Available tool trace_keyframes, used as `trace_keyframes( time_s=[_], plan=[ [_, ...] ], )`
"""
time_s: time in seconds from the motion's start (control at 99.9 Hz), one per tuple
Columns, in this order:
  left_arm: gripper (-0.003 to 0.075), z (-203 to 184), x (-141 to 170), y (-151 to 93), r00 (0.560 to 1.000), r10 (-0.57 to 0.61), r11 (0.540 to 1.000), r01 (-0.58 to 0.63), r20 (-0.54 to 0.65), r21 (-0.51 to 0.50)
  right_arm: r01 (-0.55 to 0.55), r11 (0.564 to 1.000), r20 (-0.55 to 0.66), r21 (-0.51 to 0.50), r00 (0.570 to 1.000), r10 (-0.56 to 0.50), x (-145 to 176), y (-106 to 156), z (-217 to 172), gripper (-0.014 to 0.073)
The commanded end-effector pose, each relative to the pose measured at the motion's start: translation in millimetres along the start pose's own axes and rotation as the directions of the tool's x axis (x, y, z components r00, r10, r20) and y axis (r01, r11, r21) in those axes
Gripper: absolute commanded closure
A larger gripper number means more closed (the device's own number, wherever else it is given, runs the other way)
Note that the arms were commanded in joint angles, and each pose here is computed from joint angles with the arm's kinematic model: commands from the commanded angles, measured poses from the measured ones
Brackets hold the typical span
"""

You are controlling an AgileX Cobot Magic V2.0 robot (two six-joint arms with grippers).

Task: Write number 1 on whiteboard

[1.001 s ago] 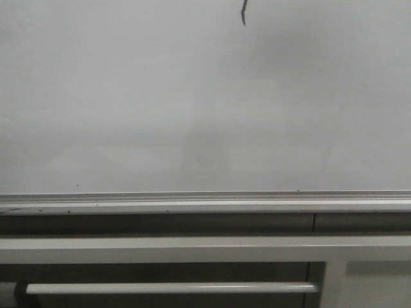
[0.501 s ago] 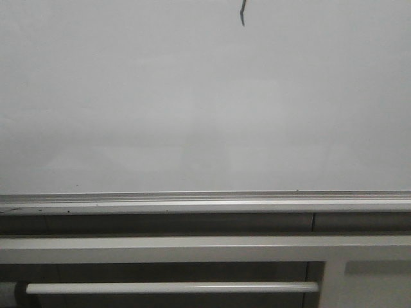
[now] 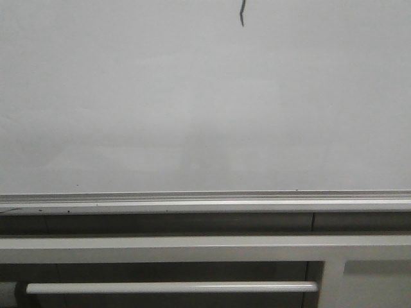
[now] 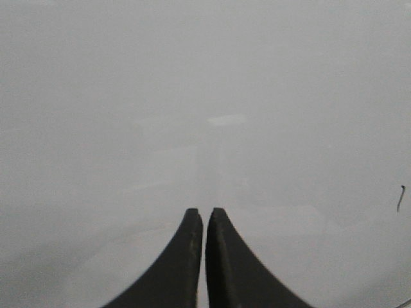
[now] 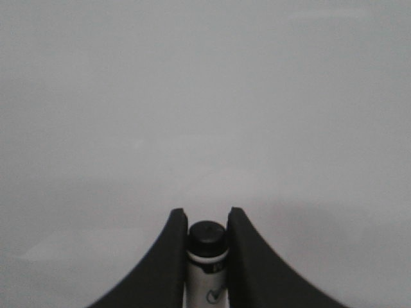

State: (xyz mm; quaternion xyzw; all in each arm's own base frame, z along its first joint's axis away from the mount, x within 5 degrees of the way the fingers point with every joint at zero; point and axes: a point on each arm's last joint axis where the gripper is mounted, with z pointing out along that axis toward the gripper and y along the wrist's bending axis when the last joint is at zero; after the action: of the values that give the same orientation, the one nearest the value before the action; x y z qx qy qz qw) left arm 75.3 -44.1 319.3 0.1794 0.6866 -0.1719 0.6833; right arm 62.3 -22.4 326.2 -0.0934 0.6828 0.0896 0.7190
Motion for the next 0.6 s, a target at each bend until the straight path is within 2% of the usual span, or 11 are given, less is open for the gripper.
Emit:
trace_keyframes(
  time_s=[0.0, 0.14, 0.26, 0.591],
  plan=[
    [0.0741, -6, 0, 4, 0.995, -0.066, 0.995, 0.072, 0.073, -0.076, -0.015, 1.000, 0.035, 0.003, 0.999, 0.015, 3, -5, -5, 0.0647],
    [0.0741, -12, 18, 6, 0.994, -0.070, 0.987, 0.081, 0.084, -0.139, -0.034, 0.999, 0.038, 0.032, 0.999, 0.033, 20, -13, -12, 0.0646],
    [0.0741, -13, 28, 7, 0.994, -0.078, 0.984, 0.089, 0.074, -0.154, -0.036, 0.999, 0.035, 0.042, 0.999, 0.034, 32, -15, -14, 0.0646],
    [0.0741, -12, 36, 9, 0.994, -0.092, 0.979, 0.100, 0.057, -0.175, 0.006, 1.000, 0.024, -0.017, 1.000, -0.006, 45, -4, -9, 0.0647]
  ],
)
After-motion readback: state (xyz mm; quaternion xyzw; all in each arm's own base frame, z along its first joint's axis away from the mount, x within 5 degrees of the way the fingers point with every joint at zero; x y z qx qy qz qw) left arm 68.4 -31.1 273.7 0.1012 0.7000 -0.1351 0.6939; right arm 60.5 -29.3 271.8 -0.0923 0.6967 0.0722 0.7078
